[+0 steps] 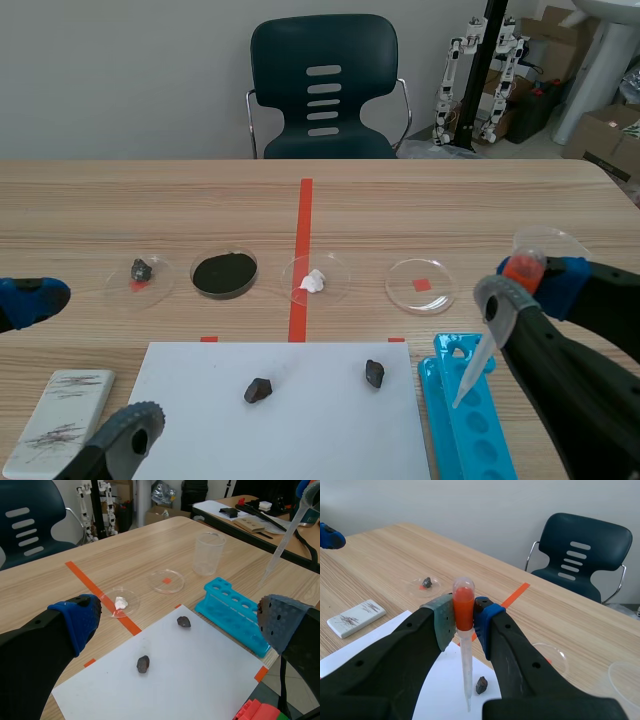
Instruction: Squeeze the dropper onto the mineral
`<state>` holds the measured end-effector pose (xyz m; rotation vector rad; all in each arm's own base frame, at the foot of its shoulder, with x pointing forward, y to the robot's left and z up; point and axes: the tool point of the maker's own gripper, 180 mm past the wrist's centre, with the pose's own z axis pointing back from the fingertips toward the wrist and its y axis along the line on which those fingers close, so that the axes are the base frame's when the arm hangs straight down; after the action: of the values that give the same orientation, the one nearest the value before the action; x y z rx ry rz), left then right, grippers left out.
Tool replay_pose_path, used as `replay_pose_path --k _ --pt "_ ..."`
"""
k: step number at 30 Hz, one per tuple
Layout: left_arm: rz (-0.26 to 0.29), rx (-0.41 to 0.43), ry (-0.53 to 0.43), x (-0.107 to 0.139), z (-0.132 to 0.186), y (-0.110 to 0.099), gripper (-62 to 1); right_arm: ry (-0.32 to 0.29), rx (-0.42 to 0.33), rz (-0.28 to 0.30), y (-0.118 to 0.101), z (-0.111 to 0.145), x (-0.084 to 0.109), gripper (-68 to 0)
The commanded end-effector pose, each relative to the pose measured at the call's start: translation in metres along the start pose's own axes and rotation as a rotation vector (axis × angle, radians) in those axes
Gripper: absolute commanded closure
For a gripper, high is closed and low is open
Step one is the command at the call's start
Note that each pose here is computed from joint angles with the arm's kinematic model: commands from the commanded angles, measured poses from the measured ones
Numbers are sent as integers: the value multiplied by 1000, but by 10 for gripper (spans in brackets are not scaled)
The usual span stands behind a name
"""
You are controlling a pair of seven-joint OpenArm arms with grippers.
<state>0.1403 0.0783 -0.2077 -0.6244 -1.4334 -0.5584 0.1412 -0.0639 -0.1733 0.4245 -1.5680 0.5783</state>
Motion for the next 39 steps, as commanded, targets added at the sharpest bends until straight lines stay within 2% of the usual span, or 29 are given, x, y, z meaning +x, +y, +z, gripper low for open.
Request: replay_pose_path --k 1,8,14,16,20,25,28,33,39 --pt "-1 -5 -45 12 -3 -2 -623 -29 -3 2 -2 -2 8 -102" --pt "-1 -5 -45 12 -3 -2 -623 -11 -4 9 -3 -4 4 -102" --pt "-1 -5 -45 12 -3 -2 -623 54 -30 100 -26 -25 -12 -102" --pt "-1 -5 -45 12 -3 -2 -623 45 -41 126 -34 -31 -12 -102" --pt "-1 -5 -45 12 -3 -2 -623 -15 -72 181 -57 -48 -9 -102" --pt "-1 -5 -45 12 -3 -2 -623 -107 -122 152 -89 -73 -7 -103" --pt "-1 -5 -45 12 -3 -2 -623 -133 -101 123 -100 -95 -13 -103" --pt "-1 -5 -45 12 -3 -2 -623 -152 -26 109 -102 -133 -24 -103" --pt "-1 -5 -45 12 -3 -2 -623 -158 1 53 -97 -170 -39 -102"
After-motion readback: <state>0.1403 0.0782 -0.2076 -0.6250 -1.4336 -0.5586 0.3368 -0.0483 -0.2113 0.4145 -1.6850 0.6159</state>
